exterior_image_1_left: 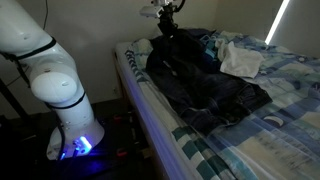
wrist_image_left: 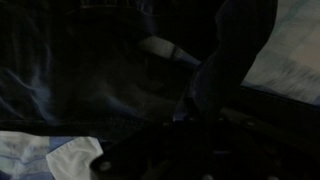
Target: Fold the pair of pants
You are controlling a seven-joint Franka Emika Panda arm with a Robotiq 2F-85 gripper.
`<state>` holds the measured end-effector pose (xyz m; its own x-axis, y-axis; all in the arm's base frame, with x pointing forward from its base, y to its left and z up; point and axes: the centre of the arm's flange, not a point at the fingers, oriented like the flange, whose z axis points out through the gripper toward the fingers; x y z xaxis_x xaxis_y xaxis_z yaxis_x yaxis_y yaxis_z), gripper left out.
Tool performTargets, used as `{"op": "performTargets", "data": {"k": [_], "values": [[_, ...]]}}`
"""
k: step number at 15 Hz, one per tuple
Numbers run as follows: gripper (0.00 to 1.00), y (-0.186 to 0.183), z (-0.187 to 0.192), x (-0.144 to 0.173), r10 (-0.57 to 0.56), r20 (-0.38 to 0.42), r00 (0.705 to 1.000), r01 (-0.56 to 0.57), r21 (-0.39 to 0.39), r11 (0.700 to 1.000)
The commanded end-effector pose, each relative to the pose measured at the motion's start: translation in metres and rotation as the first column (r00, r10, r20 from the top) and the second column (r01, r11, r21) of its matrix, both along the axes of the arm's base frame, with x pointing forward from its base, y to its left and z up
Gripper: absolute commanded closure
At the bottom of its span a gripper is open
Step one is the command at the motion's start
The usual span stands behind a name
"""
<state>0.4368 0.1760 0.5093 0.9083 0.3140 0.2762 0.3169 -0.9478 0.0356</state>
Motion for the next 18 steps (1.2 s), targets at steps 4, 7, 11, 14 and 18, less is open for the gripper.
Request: {"op": "performTargets", "data": {"k": [4, 7, 11, 14, 18], "values": [[0.93, -0.010, -0.002, -0.012, -0.012, 0.001, 1.000, 0.012, -0.004, 1.000], [0.98, -0.009, -0.001, -0.014, -0.010, 0.002, 1.000, 0.010, -0.004, 1.000], [0.98, -0.004, -0.008, -0.004, -0.029, -0.012, 1.000, 0.029, -0.008, 1.000], [0.98, -0.033, -0.003, 0.003, -0.097, -0.015, 0.995, 0.097, 0.010, 0.995], [0.98, -0.081, 0.012, 0.009, -0.212, 0.004, 0.977, 0.211, 0.029, 0.977]]}}
